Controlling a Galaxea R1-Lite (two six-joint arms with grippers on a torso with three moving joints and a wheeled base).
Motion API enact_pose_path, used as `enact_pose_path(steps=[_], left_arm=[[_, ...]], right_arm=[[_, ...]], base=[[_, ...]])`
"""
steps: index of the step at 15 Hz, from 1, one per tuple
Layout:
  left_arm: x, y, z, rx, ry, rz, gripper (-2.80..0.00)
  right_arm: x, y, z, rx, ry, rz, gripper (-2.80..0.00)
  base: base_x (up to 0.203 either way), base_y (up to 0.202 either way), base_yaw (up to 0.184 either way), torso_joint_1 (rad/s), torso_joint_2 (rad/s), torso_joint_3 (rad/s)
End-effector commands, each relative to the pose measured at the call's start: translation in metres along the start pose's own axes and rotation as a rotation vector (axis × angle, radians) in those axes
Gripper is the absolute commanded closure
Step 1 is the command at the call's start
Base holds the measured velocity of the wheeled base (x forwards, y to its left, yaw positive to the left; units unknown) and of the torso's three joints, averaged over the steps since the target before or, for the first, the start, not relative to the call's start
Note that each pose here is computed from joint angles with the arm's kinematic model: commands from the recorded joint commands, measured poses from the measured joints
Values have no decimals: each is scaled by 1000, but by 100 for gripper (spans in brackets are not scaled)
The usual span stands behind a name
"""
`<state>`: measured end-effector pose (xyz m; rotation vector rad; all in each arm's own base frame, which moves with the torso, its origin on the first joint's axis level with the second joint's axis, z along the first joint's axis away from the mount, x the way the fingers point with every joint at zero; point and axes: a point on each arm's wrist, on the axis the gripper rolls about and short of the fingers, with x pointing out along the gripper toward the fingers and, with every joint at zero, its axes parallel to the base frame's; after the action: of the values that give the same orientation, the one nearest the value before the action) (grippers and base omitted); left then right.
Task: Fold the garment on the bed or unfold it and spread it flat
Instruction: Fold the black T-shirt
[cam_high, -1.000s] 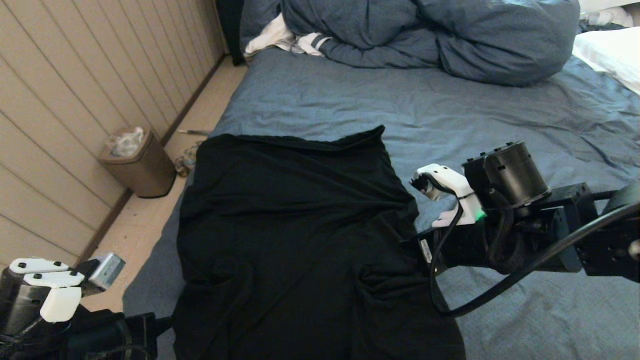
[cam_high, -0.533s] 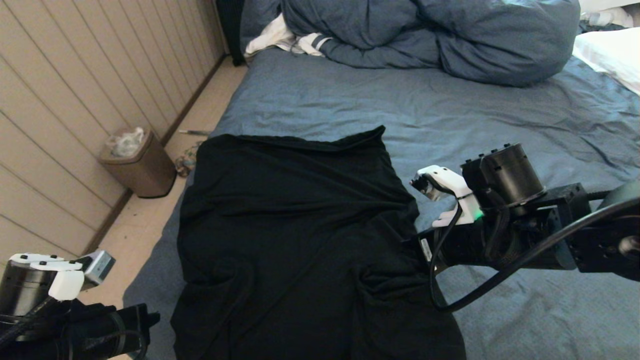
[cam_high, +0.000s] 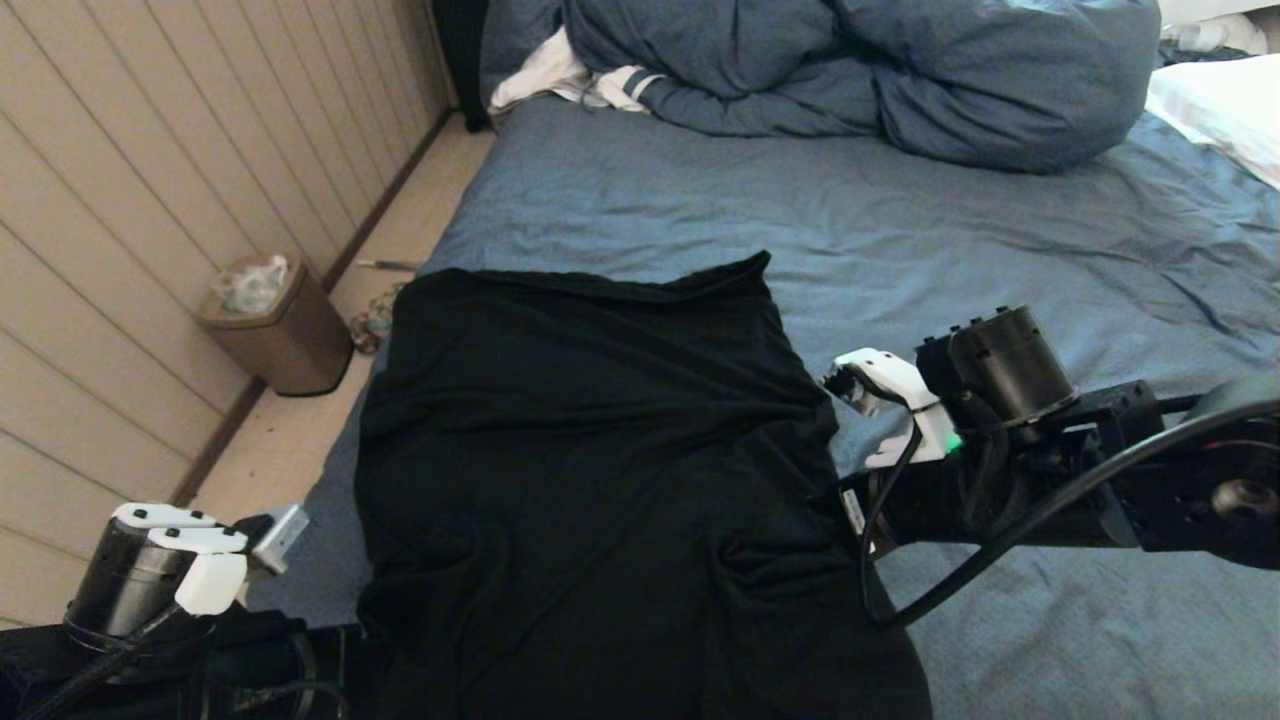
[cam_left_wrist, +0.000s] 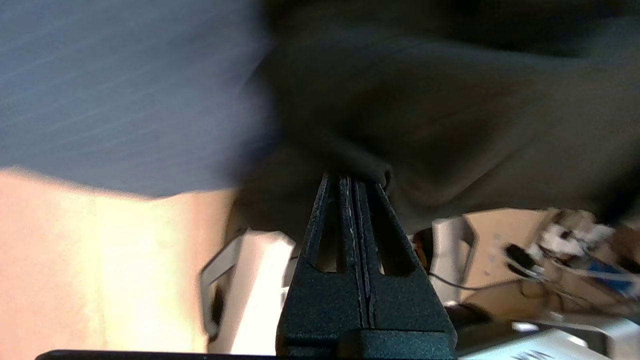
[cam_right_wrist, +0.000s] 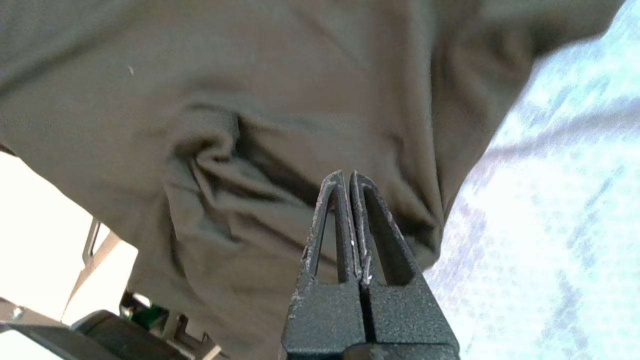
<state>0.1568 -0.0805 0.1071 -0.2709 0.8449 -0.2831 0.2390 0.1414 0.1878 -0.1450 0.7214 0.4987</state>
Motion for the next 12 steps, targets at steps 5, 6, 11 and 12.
enact_pose_path(steps=[5, 6, 11, 12], left_arm=[[-4, -41, -10, 70, 56, -149, 0], [-5, -47, -15, 90, 76, -172, 0], [0, -66, -34, 184, 144, -200, 0], [0, -68, -39, 206, 141, -180, 0]], right_arm=[[-17, -9, -2, 20, -33, -22, 0], [-19, -14, -4, 32, -33, -31, 0], [-23, -18, -8, 43, -35, -25, 0], [-24, -18, -7, 42, -38, -24, 0]], base=[[0, 0, 0, 0, 0, 0], [0, 0, 0, 0, 0, 0], [0, 0, 0, 0, 0, 0], [0, 0, 0, 0, 0, 0]])
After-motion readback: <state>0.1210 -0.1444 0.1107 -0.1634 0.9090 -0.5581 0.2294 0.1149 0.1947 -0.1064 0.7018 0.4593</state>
